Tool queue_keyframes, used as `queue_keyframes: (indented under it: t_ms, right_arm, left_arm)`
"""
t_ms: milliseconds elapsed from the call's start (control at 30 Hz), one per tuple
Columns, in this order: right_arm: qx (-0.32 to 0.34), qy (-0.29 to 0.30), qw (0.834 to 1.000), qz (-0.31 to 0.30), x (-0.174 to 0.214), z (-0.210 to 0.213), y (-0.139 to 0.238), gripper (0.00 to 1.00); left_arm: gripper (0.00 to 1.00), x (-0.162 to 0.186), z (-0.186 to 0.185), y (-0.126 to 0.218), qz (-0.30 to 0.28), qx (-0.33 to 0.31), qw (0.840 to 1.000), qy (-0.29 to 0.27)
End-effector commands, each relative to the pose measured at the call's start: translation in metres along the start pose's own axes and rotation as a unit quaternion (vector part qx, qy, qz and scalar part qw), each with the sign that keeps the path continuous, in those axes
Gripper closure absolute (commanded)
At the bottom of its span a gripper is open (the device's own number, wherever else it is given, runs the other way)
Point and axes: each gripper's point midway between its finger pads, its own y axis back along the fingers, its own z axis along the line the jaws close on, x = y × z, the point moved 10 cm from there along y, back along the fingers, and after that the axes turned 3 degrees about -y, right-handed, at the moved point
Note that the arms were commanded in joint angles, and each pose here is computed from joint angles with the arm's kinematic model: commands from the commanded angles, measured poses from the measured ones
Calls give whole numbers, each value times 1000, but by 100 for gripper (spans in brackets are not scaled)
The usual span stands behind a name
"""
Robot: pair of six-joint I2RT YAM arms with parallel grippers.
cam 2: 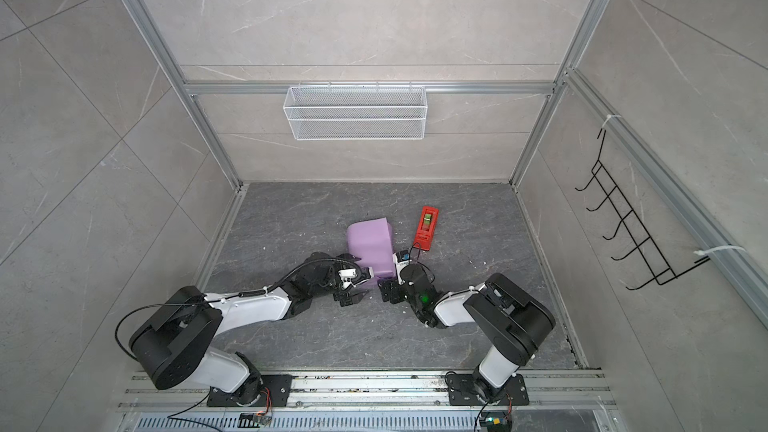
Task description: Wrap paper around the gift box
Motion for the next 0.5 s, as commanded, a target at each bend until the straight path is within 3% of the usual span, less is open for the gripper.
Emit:
queue_keyframes:
  t_ms: [0,467]
  right_arm:
    - [22,-9,999,32,18,-9,-1,16]
    - [22,-12,999,33,19,-9,-1,16]
  left_arm:
    - [0,-10,17,-5,-23,-36,998,-35]
    - [1,5,19,-21,-11,-47,998,-41]
